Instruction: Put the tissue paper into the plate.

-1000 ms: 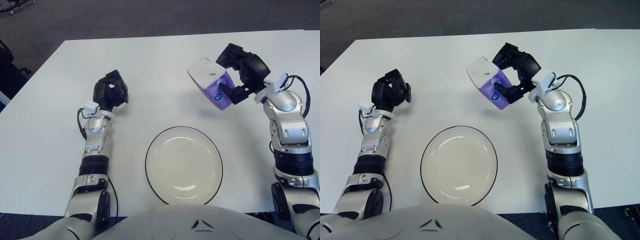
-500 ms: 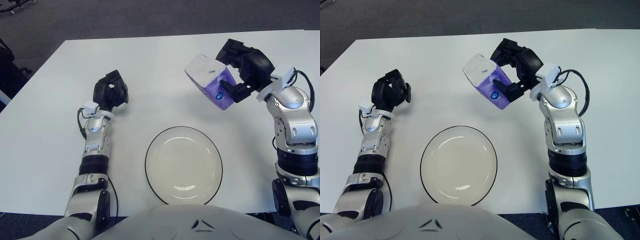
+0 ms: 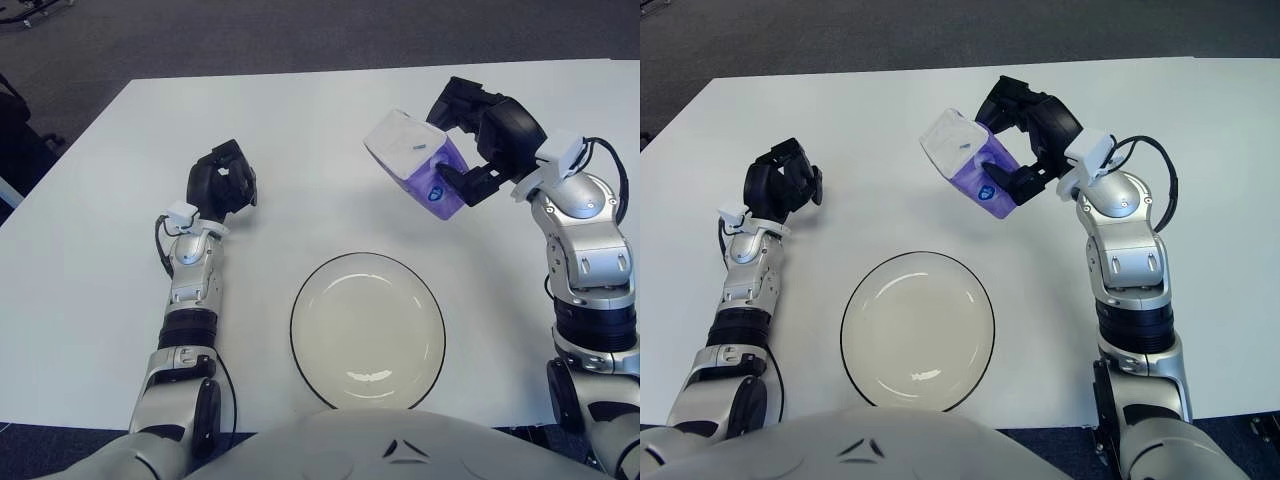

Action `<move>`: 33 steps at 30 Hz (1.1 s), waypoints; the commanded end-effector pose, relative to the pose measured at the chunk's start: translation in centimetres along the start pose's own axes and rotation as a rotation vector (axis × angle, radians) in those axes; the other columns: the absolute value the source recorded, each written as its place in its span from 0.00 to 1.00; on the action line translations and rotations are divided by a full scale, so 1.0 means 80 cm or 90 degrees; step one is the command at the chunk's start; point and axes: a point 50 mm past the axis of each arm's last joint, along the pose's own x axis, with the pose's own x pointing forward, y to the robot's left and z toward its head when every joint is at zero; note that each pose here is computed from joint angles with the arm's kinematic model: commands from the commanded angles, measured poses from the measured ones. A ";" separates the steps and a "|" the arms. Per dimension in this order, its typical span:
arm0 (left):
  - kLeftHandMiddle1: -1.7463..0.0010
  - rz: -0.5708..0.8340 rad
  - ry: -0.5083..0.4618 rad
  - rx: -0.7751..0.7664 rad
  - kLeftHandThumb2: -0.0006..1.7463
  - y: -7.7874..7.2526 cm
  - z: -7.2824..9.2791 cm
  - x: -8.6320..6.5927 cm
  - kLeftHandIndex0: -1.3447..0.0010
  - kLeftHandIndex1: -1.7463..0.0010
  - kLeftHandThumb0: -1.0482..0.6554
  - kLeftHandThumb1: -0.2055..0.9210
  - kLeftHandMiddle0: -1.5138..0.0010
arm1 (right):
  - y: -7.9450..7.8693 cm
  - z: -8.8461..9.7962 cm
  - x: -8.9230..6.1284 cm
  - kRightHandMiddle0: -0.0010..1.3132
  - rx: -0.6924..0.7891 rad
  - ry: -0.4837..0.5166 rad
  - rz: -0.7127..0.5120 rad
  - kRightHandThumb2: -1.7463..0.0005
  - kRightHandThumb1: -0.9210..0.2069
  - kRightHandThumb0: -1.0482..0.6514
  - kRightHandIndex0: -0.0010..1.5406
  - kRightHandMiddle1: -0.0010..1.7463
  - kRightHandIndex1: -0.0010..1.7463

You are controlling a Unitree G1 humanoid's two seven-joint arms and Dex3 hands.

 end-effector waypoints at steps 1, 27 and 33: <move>0.00 0.072 0.226 -0.082 0.57 -0.010 -0.095 -0.108 0.25 0.00 0.37 0.84 0.12 | -0.004 0.013 -0.002 0.43 -0.067 -0.044 -0.016 0.11 0.75 0.62 0.54 1.00 0.93; 0.00 0.065 0.229 -0.079 0.57 -0.008 -0.098 -0.105 0.25 0.00 0.37 0.83 0.12 | 0.007 0.022 -0.011 0.46 -0.005 -0.098 0.046 0.07 0.79 0.62 0.56 1.00 0.95; 0.00 0.062 0.230 -0.075 0.57 -0.007 -0.099 -0.104 0.24 0.00 0.37 0.83 0.12 | 0.012 0.026 -0.013 0.47 0.030 -0.108 0.085 0.06 0.81 0.62 0.57 1.00 0.94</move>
